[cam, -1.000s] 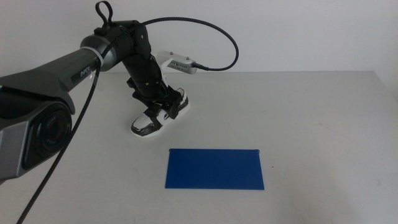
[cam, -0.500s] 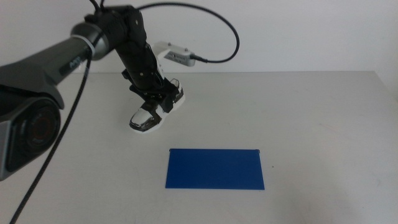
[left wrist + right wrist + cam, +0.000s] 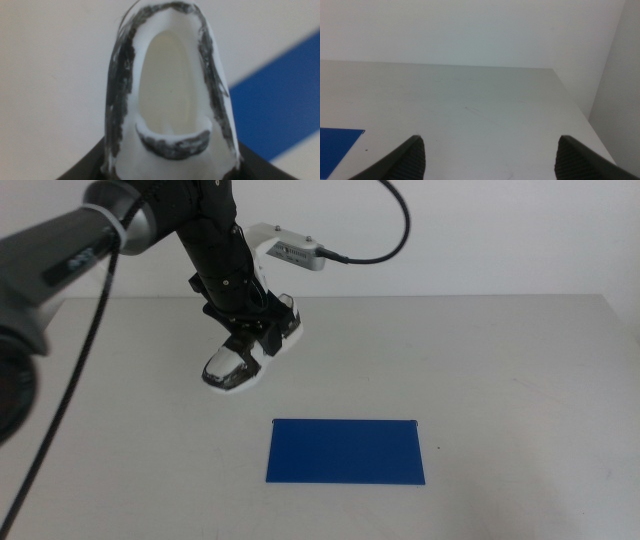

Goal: Use one arm to grab the shoe from the table and place it on the mat.

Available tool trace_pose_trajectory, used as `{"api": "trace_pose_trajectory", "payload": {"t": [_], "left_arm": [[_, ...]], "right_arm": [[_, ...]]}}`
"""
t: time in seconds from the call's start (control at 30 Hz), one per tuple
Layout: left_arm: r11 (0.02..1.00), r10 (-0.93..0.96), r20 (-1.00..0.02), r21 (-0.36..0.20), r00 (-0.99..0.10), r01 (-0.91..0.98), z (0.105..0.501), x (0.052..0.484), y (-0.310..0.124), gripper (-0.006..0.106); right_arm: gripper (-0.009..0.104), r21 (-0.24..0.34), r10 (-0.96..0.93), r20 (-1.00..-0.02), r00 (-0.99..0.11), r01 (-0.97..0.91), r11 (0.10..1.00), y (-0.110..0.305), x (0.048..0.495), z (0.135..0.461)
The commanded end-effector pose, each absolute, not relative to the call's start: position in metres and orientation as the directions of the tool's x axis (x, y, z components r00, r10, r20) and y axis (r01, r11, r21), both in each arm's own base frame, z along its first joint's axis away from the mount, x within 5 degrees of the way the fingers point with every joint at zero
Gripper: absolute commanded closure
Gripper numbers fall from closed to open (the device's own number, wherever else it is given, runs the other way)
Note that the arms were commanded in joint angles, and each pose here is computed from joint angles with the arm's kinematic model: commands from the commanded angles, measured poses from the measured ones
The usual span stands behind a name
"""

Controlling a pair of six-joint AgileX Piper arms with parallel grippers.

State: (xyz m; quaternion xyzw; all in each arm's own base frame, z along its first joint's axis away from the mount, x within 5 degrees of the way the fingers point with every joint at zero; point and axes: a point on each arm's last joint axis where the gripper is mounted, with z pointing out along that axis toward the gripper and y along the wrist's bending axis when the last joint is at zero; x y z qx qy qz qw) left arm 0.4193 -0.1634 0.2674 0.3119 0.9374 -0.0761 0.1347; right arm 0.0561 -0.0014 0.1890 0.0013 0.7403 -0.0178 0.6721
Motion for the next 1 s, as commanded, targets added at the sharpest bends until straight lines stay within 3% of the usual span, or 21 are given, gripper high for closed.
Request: {"api": "trace_pose_trajectory", "payload": {"t": [0.0, 0.33, 0.5, 0.6, 0.87, 0.97], "left_arm": [[0.793, 0.545, -0.397, -0.042, -0.739, 0.608, 0.315, 0.392, -0.164, 0.095], [0.816, 0.489, -0.459, -0.059, -0.742, 0.575, 0.312, 0.334, -0.182, 0.096], [0.814, 0.519, -0.436, -0.011, -0.735, 0.581, 0.301, 0.312, -0.204, 0.096], [0.800, 0.544, -0.448, 0.021, -0.710, 0.599, 0.298, 0.303, -0.219, 0.096], [0.781, 0.536, -0.511, -0.003, -0.672, 0.625, 0.286, 0.297, -0.240, 0.096], [0.740, 0.592, -0.498, 0.027, -0.633, 0.672, 0.280, 0.299, -0.243, 0.096]], "right_arm": [[0.029, -0.046, -0.046, -0.999, 0.011, 0.037, 0.998, -0.002, 0.055, 0.201], [0.029, -0.046, -0.046, -0.999, 0.011, 0.037, 0.998, -0.002, 0.055, 0.201], [0.029, -0.046, -0.046, -0.999, 0.011, 0.037, 0.998, -0.002, 0.055, 0.201], [0.029, -0.046, -0.046, -0.999, 0.011, 0.037, 0.998, -0.002, 0.055, 0.201], [0.029, -0.046, -0.046, -0.999, 0.011, 0.037, 0.998, -0.002, 0.055, 0.201], [0.029, -0.046, -0.046, -0.999, 0.011, 0.037, 0.998, -0.002, 0.055, 0.201]]}}
